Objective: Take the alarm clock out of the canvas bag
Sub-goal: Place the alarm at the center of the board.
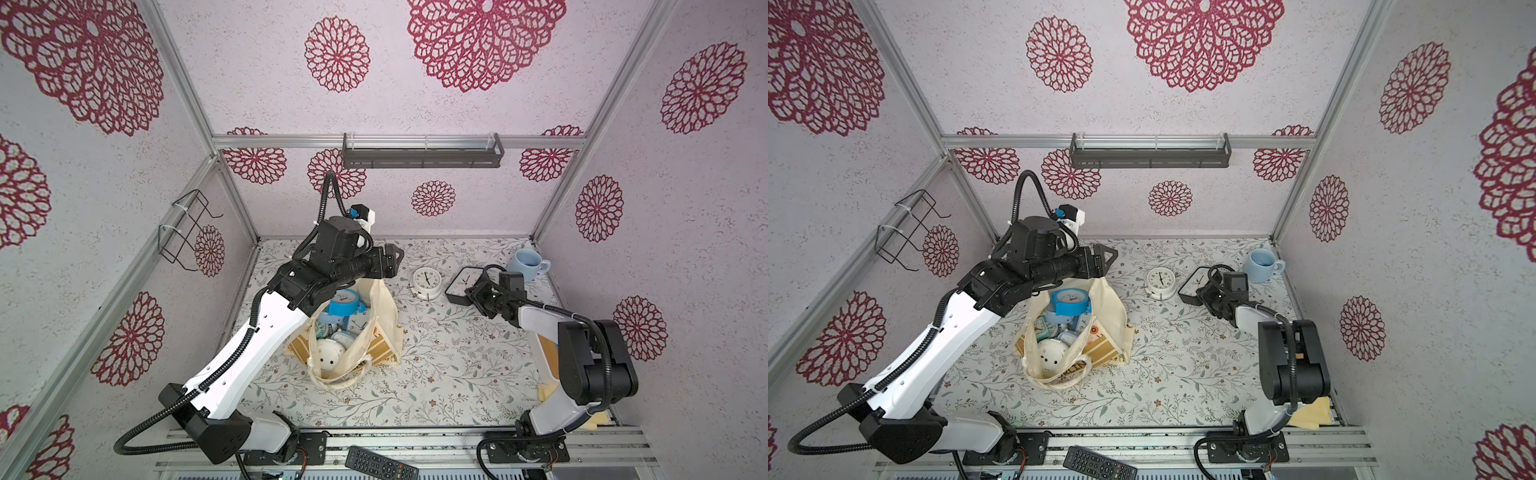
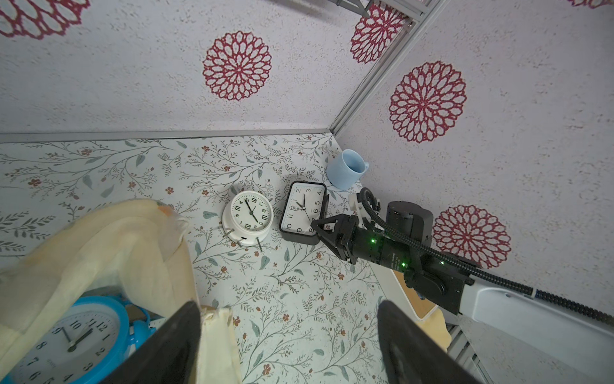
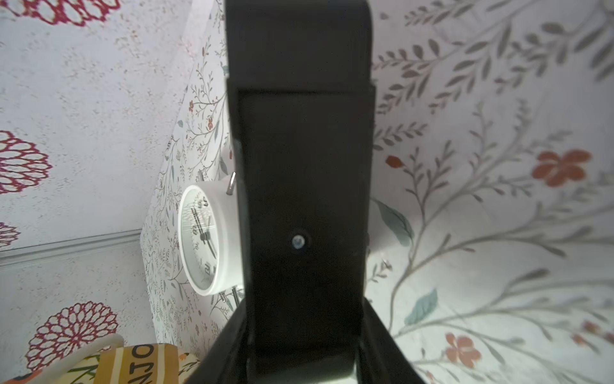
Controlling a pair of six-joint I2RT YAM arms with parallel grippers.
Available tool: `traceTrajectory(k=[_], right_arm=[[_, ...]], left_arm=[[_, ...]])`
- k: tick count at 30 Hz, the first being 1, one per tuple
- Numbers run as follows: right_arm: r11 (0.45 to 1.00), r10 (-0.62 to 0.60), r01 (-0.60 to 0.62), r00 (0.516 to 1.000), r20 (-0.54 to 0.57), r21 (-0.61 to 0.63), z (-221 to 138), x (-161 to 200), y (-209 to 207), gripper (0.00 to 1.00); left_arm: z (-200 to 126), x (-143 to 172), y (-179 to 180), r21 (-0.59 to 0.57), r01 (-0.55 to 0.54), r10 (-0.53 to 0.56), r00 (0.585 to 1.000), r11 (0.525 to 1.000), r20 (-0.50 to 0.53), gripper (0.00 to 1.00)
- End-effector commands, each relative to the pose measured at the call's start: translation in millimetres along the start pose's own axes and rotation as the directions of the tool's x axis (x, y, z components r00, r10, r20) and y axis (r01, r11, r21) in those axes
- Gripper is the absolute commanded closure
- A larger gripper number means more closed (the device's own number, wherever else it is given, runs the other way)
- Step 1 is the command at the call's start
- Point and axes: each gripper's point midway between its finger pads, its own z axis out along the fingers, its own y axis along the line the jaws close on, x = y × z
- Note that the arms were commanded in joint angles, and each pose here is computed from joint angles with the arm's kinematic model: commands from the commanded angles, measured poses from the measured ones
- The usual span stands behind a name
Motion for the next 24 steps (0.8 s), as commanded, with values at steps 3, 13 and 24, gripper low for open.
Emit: traceTrajectory(k=[3, 13, 24], right_arm=[[0.995, -0.042, 0.043, 0.999, 0.007, -0.086, 20.9, -14.7, 18.3, 0.72], [0.993, 0.028, -0.035, 0.998, -0.059, -0.109, 61.5, -10.5, 11.0, 0.66], [0.996, 0.047, -0.055, 0.994, -0.103, -0.071, 74.0, 8.4, -2.0, 0.36]], left_arm=[[0.7, -12.5, -7.3, 0.017, -0.012, 0.011, 1.000, 1.000, 0.024, 0.15], [12.4, -13.8, -8.5, 0.017, -0.004, 0.004, 1.000, 1.000, 0.009, 0.15], [12.1, -16.8, -6.0, -0.006, 0.010, -0.010, 1.000, 1.000, 0.013, 0.14]])
